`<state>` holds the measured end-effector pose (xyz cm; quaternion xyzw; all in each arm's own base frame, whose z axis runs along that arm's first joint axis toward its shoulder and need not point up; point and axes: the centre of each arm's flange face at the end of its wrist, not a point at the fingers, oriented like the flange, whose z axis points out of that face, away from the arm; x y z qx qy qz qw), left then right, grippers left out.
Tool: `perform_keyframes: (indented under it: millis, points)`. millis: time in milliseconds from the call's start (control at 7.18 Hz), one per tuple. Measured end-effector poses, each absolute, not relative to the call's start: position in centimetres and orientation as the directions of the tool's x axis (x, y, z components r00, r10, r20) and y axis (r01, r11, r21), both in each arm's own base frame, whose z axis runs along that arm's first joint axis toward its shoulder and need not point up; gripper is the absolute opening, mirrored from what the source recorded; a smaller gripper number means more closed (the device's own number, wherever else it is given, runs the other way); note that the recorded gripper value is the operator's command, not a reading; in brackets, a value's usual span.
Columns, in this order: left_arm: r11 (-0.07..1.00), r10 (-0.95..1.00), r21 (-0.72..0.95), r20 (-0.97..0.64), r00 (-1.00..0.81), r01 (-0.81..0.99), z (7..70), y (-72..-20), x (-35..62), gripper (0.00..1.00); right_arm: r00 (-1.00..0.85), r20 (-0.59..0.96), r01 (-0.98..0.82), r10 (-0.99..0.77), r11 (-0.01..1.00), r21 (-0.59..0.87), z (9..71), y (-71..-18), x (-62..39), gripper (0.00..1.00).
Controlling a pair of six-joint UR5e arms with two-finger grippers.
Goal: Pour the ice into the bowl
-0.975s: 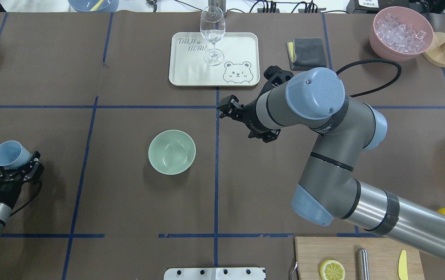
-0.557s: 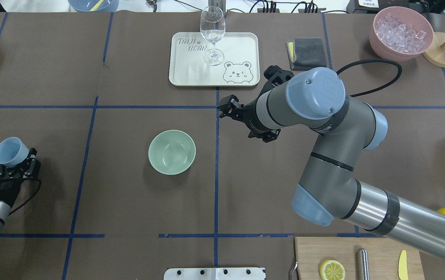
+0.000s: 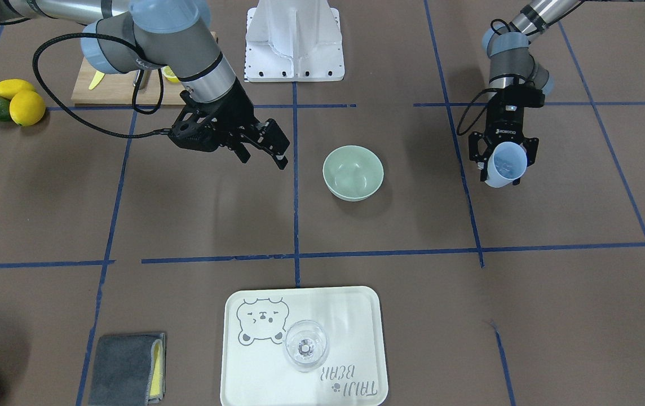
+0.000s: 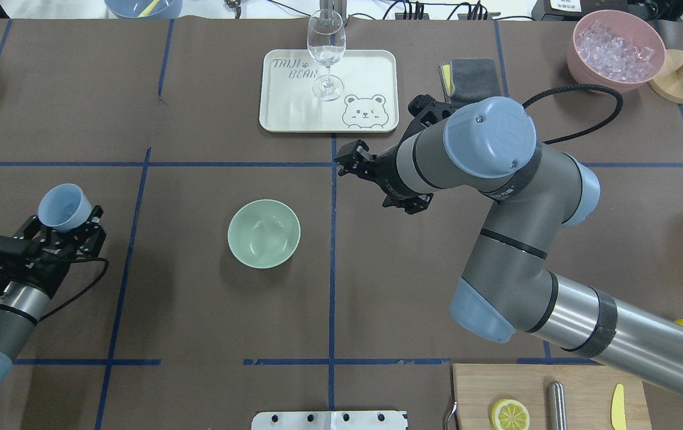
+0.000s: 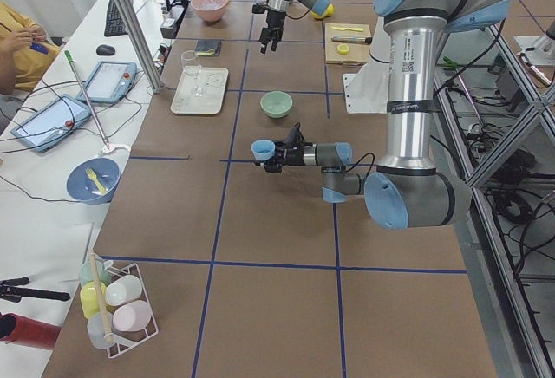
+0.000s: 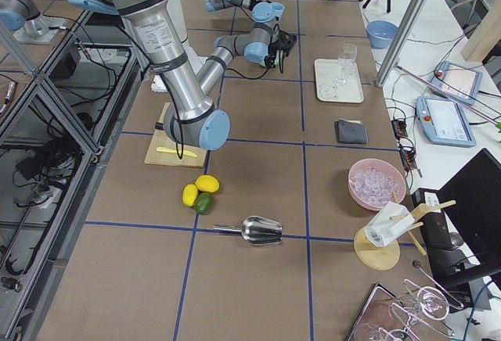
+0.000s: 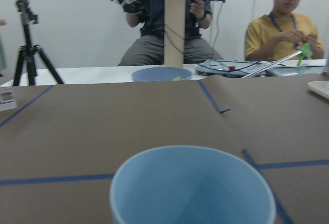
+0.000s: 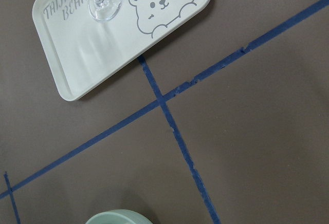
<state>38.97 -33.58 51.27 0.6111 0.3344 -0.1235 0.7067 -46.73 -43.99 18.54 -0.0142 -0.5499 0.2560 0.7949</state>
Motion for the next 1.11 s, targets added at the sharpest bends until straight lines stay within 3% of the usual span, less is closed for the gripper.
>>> perform_keyframes:
  millis: [279,557,836,1115]
  points:
    - [0.148,0.324,0.866,-0.499,0.804,0.477,43.9,-34.2,41.6,0.0,0.261,0.866,-0.402,0.427,0.863,-0.305,18.9,-44.5,-46.0,1.0]
    - [0.118,0.343,0.974,-0.222,0.913,0.193,38.0,-34.6,43.8,0.0,0.258,0.865,-0.411,0.431,0.859,-0.305,19.5,-44.5,-44.9,1.0]
    - [0.13,0.35,0.991,-0.012,0.937,-0.036,35.8,-35.2,46.2,0.0,0.258,0.862,-0.421,0.436,0.854,-0.306,20.0,-44.8,-44.2,1.0]
    - [0.076,0.38,0.95,0.252,0.89,-0.301,35.2,-35.3,48.1,0.0,0.261,0.86,-0.43,0.439,0.85,-0.304,20.5,-45.2,-43.6,1.0]
